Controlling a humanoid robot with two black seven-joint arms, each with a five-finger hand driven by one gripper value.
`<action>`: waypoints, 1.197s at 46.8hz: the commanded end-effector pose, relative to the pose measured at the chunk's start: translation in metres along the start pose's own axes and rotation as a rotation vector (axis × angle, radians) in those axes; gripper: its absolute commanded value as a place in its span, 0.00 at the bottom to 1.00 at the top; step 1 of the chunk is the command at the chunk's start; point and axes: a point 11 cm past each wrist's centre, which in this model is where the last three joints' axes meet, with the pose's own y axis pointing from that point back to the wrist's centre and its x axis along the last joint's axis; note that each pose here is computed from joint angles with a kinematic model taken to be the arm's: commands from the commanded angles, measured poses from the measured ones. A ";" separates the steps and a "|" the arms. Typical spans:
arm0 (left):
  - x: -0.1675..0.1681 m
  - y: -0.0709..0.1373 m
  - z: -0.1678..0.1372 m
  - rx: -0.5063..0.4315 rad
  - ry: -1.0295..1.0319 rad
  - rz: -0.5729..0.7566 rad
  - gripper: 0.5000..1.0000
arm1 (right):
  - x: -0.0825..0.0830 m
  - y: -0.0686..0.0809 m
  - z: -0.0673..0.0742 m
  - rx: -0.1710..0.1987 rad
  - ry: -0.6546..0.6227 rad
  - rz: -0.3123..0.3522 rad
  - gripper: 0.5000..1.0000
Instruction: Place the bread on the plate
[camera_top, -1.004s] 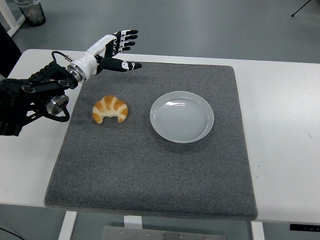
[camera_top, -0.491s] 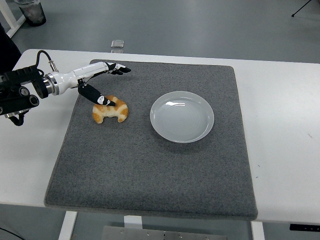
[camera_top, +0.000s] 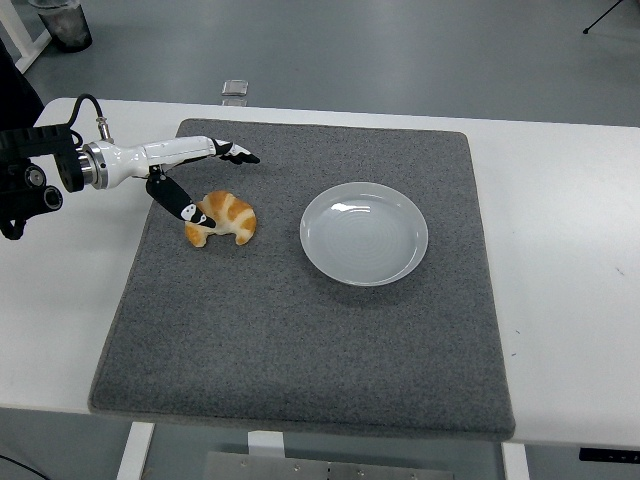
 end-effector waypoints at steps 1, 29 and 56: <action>0.005 0.002 0.002 0.004 -0.005 -0.019 0.95 | 0.000 0.000 0.000 0.000 -0.001 0.000 0.90; 0.006 0.007 -0.010 0.063 0.029 -0.110 0.96 | 0.000 0.000 0.001 -0.001 0.000 0.000 0.91; -0.009 -0.003 -0.022 0.115 0.029 -0.125 0.95 | 0.000 0.000 0.000 0.000 0.000 0.000 0.90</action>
